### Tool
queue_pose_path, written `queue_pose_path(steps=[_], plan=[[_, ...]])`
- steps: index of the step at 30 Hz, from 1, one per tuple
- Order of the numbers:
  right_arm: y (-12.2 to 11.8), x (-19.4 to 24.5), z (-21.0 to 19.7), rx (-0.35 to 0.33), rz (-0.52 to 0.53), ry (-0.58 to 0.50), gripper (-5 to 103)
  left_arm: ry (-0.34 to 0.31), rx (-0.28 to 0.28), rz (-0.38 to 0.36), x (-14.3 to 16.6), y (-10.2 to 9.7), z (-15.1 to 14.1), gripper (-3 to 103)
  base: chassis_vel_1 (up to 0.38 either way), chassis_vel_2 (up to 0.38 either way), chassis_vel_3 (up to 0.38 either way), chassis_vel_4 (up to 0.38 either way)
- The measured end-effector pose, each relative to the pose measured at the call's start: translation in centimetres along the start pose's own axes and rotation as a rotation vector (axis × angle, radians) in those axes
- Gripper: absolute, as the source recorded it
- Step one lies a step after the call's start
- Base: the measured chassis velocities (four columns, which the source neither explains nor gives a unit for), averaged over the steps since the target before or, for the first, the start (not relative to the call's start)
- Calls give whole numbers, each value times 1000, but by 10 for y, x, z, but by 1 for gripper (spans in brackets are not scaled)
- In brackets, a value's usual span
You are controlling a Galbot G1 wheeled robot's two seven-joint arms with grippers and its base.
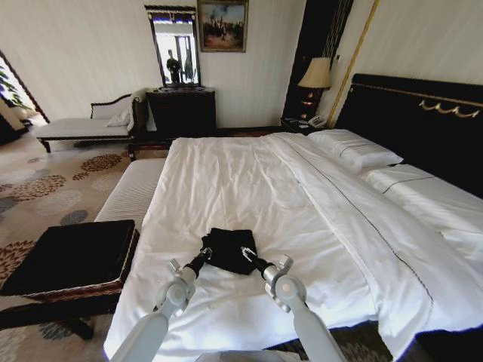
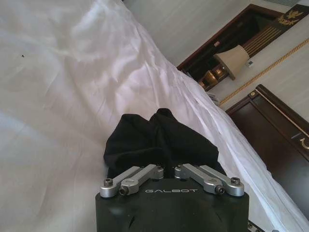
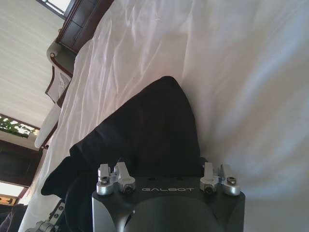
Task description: Fold the clothes on the bed and place them into the basket.
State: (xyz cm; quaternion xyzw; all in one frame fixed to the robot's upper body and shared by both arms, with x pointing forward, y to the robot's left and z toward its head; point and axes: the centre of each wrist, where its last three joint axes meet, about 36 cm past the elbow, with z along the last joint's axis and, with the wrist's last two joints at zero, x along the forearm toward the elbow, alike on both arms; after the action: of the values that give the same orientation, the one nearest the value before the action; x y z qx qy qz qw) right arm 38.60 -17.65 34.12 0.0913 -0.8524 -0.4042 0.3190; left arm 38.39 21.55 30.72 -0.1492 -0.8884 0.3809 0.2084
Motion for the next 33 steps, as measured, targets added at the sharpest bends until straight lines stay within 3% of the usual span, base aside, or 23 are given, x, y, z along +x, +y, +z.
queue_pose_path(steps=[3,5,11,13,16,24,29,33], plan=[[1,-1,2,19,-2,-7,48,-12,-19,3,1,0,0,4,0,0,0,0],[1,-1,2,21,-2,-7,48,-14,-22,5,1,0,-1,4,0,0,0,0],[4,1,3,33,-10,-10,21,-23,-27,6,2,-1,-1,4,0,0,0,0],[5,1,3,33,-11,-10,21,-24,-28,5,2,-1,-1,4,0,0,0,0],[5,3,3,36,-12,-11,8,-30,-36,5,0,-1,3,4,0,0,0,0],[9,6,3,51,-18,-20,7,-34,-54,4,4,-4,3,4,0,0,0,0],[17,11,6,125,-1,-67,7,-49,-73,10,16,-12,-4,4,0,0,0,0],[31,27,3,196,-33,-139,7,-94,-107,43,35,-31,-24,4,0,0,0,0]])
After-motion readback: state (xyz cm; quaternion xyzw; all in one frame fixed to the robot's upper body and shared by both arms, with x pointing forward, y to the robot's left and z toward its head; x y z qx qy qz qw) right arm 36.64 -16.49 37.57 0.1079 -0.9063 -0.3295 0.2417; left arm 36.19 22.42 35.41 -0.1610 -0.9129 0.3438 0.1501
